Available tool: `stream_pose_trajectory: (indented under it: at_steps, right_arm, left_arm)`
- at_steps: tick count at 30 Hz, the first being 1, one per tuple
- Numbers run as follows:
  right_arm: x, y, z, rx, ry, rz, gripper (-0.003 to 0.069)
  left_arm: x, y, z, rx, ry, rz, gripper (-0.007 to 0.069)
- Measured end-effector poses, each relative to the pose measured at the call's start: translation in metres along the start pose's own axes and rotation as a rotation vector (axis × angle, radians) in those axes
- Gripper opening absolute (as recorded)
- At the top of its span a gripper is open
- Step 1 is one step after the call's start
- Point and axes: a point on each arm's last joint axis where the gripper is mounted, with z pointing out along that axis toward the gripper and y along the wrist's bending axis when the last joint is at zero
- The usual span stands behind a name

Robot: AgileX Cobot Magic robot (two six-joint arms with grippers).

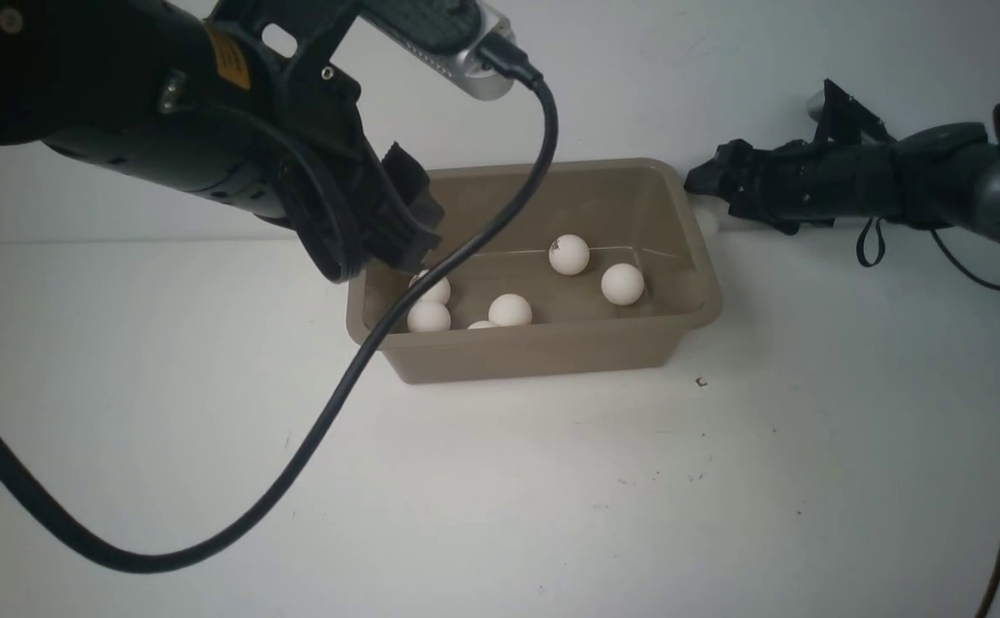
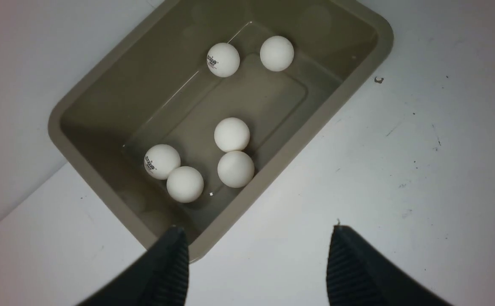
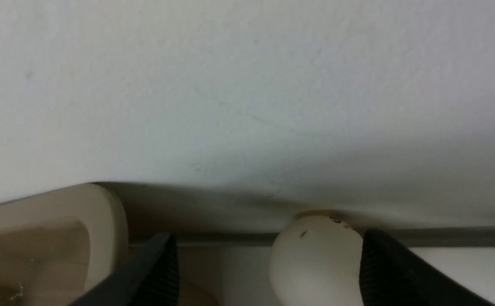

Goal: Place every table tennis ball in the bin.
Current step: Use the right arm to clamp the table tennis ball closest to it

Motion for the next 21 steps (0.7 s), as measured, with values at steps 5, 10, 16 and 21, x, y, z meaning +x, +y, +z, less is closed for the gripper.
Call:
stream_pose_trajectory:
  at_steps: [5, 10, 16, 21]
  right_arm:
    - [0.002, -0.002, 0.000, 0.021, 0.020, -0.044, 0.0514]
    - [0.006, -0.003, 0.000, 0.021, 0.070, -0.083, 0.0514]
    - [0.010, -0.009, -0.006, 0.002, 0.146, -0.115, 0.0514]
    - [0.001, -0.031, -0.021, 0.025, 0.149, -0.108, 0.0514]
  left_arm:
    - [0.000, 0.001, 0.000, -0.007, 0.002, 0.007, 0.0396]
    - [0.000, 0.001, 0.000, -0.008, 0.001, 0.007, 0.0396]
    - [0.000, 0.001, 0.000, -0.008, 0.001, 0.008, 0.0396]
    - [0.000, 0.001, 0.000, -0.008, 0.001, 0.008, 0.0396]
